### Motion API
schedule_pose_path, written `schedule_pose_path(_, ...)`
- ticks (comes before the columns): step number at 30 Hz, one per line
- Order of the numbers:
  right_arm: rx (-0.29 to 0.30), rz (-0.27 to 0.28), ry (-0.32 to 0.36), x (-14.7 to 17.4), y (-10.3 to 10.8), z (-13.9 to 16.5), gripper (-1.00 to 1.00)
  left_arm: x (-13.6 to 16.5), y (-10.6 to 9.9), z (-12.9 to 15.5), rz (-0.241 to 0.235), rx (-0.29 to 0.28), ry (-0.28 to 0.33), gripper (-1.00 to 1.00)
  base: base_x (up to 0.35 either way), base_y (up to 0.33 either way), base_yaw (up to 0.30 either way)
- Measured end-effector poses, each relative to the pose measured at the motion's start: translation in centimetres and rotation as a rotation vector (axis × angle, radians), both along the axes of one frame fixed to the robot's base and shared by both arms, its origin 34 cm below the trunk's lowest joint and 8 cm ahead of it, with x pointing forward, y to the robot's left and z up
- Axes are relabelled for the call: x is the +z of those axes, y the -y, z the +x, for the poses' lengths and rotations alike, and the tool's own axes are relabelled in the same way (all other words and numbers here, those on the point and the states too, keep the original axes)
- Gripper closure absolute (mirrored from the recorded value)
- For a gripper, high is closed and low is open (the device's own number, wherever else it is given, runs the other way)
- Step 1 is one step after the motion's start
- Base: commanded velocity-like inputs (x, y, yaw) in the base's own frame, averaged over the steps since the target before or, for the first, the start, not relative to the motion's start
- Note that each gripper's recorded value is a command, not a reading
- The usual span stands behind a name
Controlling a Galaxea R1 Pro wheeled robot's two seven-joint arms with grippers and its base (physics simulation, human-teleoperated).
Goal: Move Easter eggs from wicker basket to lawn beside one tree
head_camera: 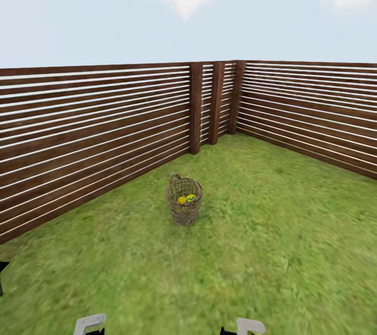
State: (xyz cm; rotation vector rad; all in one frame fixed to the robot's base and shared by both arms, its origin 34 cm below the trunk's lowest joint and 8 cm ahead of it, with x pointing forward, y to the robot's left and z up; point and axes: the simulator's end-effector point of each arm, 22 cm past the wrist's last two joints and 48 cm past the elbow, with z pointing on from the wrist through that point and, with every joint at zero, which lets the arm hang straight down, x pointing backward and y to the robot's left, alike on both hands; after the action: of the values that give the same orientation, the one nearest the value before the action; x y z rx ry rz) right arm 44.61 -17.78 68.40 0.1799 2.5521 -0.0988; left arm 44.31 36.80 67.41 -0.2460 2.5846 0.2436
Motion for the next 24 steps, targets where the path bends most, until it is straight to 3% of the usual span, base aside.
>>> schedule_pose_path(10, -0.019, 0.001, -0.001, 0.4, 0.3, 1.0, -1.00, 0.1, -0.3, 0.2, -0.005, 0.005, -0.008, -1.00, 0.222, 0.081, 0.000)
schedule_pose_path(13, -0.015, 0.005, 0.016, 2.2, 0.3, 4.9, -1.00, 0.0, -0.5, 0.4, -0.017, 0.013, -0.067, -1.00, 0.135, 0.011, 0.000)
schedule_pose_path(18, -0.015, -0.001, 0.026, 7.7, 0.9, 12.5, -1.00, 3.6, -1.0, 7.3, -0.033, 0.016, -0.080, -1.00, 0.032, 0.002, 0.000)
schedule_pose_path(21, -0.062, 0.007, 0.083, 11.2, 1.7, 16.5, -1.00, 6.1, -1.1, 10.5, -0.035, 0.016, -0.055, -1.00, 0.006, 0.000, 0.000)
schedule_pose_path(24, -0.152, 0.101, 0.127, 14.1, 1.8, 20.0, -1.00, 8.7, -1.2, 13.1, -0.036, 0.015, -0.031, -1.00, 0.002, 0.000, 0.000)
